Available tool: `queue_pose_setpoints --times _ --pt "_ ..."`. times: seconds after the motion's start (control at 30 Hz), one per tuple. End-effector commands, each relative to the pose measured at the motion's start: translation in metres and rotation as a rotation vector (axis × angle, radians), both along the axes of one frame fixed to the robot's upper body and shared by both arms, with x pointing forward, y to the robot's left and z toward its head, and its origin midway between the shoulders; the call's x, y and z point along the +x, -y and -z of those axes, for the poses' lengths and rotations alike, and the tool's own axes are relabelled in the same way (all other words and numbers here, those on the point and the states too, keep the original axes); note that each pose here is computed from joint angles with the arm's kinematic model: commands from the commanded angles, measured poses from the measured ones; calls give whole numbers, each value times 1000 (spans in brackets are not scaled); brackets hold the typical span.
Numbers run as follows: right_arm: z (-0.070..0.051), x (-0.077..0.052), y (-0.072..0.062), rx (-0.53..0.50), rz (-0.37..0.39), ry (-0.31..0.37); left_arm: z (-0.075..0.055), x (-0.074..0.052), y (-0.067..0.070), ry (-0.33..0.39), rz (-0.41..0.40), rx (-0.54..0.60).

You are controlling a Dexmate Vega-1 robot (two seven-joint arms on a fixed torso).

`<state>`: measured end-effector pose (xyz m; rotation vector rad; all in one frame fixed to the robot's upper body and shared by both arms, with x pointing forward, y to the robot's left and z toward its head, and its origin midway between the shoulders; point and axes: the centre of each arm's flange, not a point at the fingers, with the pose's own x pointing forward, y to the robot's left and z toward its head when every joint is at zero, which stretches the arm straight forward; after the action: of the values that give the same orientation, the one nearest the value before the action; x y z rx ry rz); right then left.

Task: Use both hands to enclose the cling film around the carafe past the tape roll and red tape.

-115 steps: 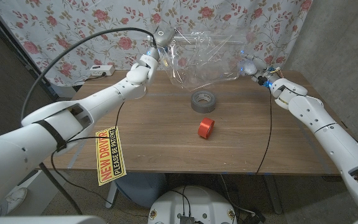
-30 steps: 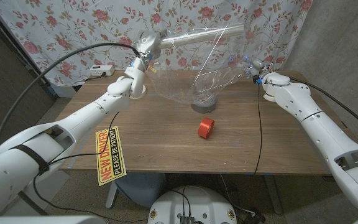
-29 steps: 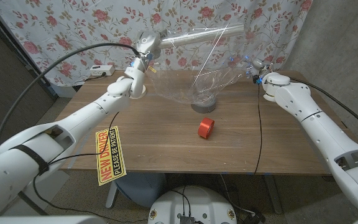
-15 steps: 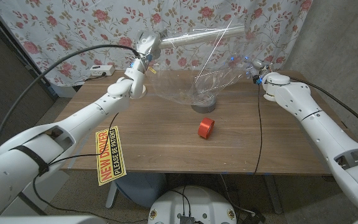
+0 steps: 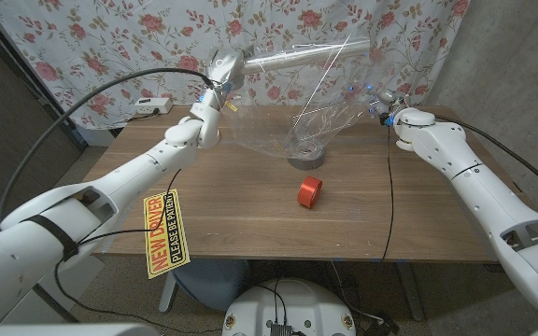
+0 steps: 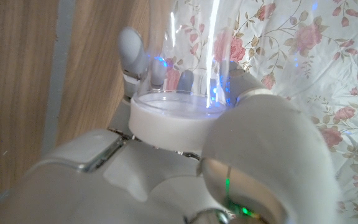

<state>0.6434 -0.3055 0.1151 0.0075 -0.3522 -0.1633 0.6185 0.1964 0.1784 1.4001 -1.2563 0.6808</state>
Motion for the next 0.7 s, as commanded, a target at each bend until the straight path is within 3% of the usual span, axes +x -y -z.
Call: queue_pose_setpoints --times 0.03,0.7 --pt "0 0 3 -3 3 -2 2 0 2 2 0 2" --pt "-8 2 1 -10 8 5 2 2 5 13 4 12"
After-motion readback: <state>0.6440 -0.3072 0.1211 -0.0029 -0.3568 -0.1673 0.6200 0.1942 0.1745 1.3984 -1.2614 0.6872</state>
